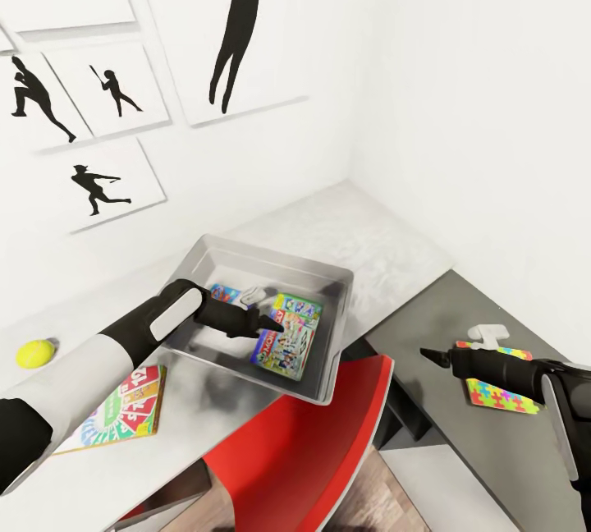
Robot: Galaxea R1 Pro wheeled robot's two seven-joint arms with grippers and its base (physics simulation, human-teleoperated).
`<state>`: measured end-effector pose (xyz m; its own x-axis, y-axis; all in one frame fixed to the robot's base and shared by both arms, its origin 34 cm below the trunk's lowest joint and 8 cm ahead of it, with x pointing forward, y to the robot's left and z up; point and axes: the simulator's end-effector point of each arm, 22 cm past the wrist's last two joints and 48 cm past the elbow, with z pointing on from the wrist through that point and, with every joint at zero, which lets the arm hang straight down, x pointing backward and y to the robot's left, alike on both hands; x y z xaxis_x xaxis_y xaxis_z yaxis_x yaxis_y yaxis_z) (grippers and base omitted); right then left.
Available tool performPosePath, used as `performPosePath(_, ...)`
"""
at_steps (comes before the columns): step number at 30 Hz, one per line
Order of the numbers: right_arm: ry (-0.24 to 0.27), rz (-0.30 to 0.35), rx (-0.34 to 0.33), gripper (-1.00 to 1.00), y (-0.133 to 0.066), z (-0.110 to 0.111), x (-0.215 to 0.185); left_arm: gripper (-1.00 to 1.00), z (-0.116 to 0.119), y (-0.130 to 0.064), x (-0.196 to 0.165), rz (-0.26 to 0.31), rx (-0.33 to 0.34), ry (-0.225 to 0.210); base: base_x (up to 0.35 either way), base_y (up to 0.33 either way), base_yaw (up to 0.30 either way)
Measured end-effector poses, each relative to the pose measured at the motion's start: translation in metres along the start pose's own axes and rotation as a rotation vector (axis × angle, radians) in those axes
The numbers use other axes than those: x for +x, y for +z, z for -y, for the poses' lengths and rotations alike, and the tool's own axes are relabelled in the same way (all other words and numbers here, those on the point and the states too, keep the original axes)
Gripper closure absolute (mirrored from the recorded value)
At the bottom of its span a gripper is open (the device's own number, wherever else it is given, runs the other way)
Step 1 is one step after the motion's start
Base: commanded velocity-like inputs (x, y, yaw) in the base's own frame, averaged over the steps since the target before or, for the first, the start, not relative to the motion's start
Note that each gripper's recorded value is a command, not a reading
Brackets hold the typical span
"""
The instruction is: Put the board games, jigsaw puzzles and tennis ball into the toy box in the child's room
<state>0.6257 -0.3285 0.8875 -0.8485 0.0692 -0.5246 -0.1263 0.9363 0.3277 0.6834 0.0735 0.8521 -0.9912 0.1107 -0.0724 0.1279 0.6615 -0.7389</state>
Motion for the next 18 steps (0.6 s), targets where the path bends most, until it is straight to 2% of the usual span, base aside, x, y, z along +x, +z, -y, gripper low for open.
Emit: performPosePath(18, 0.000, -0.001, 0.001, -1.00, -0.0004, 0.0006, -0.0001, -1.00, -0.0023, -0.0008, -0.0001, 0.001, -0.007, -0.001, 0.000, 0.000, 0.000)
